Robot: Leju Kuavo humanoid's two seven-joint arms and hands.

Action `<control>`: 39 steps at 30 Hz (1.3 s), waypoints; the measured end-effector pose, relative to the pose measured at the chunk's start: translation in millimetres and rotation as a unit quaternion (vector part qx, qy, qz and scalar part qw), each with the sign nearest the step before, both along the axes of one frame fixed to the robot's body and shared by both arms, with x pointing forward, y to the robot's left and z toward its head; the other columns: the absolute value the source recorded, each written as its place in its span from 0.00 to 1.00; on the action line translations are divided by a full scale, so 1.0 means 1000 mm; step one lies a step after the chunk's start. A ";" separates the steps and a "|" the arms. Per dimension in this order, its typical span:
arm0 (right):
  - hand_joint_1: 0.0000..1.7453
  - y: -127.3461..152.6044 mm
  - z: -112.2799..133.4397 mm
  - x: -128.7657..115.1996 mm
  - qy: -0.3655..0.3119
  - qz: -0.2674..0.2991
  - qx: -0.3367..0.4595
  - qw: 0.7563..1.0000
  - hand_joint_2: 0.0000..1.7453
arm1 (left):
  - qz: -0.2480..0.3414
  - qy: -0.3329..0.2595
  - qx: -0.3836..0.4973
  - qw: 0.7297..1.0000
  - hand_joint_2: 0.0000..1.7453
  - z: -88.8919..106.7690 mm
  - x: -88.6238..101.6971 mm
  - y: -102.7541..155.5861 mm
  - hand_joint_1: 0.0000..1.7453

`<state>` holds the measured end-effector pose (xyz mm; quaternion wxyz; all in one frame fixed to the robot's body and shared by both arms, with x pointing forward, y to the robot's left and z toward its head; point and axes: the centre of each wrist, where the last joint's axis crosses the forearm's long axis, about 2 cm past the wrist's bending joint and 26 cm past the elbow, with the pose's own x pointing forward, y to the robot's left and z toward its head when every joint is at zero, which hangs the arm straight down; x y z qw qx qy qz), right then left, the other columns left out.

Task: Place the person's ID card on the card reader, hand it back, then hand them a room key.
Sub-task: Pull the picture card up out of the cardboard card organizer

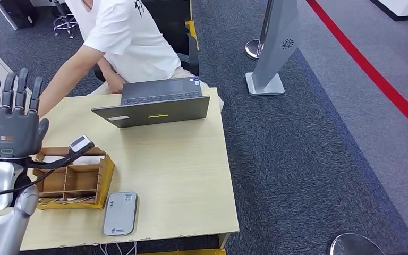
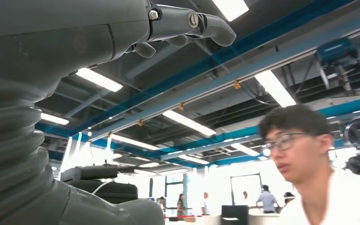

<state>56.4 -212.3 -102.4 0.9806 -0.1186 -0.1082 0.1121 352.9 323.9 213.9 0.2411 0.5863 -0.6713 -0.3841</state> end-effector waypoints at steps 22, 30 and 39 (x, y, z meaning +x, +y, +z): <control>0.00 -0.001 0.000 -0.004 0.011 -0.067 -0.009 0.998 1.00 | -0.112 0.134 -0.011 0.985 1.00 -0.057 -0.113 -0.061 0.00; 0.00 -0.001 0.000 -0.004 0.014 -0.078 -0.010 0.997 1.00 | -0.094 0.215 -0.023 0.972 1.00 -0.079 -0.127 -0.062 0.00; 0.00 0.000 0.000 -0.004 0.015 -0.083 -0.014 0.996 1.00 | -0.075 0.270 -0.029 0.959 1.00 -0.098 -0.131 -0.065 0.00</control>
